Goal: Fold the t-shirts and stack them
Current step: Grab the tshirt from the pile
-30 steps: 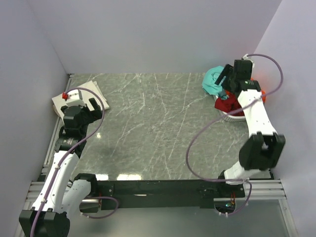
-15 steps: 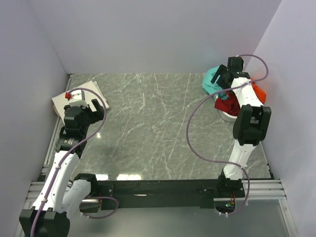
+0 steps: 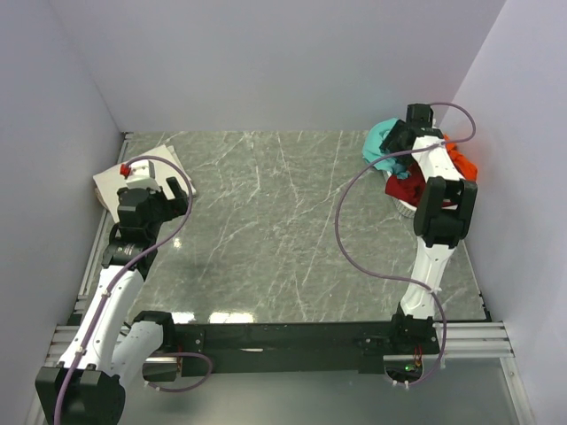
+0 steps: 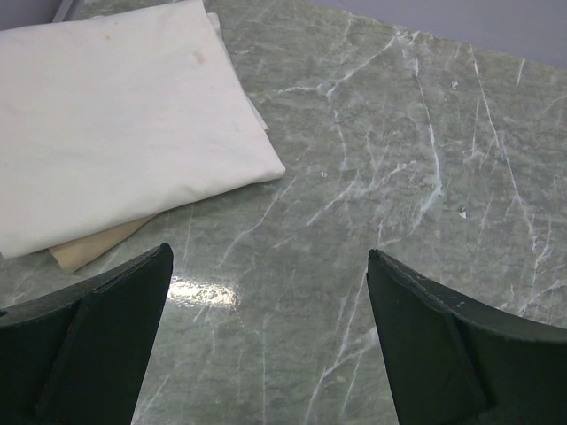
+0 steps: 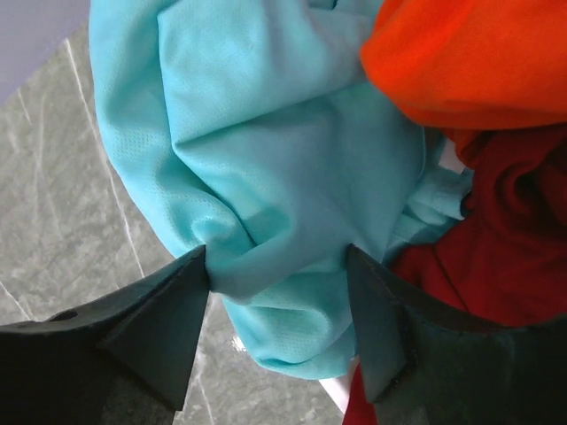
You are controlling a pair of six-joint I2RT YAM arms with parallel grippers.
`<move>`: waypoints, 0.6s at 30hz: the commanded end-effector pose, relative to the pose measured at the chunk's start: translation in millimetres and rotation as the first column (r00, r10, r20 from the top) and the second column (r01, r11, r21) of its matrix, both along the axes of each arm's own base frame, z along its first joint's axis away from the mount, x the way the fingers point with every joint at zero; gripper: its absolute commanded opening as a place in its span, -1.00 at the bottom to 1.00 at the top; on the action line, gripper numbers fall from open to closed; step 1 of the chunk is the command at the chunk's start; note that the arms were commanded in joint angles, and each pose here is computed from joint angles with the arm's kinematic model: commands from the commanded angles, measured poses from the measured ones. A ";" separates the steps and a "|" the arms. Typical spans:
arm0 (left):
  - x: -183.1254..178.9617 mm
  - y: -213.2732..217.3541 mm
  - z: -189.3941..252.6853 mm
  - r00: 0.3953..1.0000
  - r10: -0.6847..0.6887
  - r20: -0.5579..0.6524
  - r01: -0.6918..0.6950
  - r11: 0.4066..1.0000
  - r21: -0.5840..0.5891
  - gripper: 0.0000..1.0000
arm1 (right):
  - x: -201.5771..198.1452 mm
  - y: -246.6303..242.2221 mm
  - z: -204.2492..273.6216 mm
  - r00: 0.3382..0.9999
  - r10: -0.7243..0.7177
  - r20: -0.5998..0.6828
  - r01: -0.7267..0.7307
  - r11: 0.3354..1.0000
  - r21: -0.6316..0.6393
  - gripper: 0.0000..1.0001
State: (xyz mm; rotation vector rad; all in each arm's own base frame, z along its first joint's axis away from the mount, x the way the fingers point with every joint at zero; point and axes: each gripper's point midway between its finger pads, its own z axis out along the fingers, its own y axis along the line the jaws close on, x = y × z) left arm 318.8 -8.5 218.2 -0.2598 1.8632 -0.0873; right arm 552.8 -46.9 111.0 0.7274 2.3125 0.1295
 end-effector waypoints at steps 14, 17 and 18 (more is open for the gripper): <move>3.3 0.8 12.7 0.999 -0.004 0.047 0.003 1.000 0.018 0.93 | 8.5 -3.4 87.0 0.974 -0.033 0.222 0.002 0.990 0.139 -1.00; 4.0 -0.4 12.0 0.999 -0.010 0.044 0.009 1.000 0.017 0.93 | 0.7 -1.0 130.7 0.948 -0.047 0.316 0.001 0.989 0.145 -1.00; 4.8 -1.0 11.7 0.999 -0.012 0.043 0.012 1.000 0.014 0.93 | -1.4 0.4 140.9 0.938 -0.049 0.342 -0.002 0.989 0.145 -1.00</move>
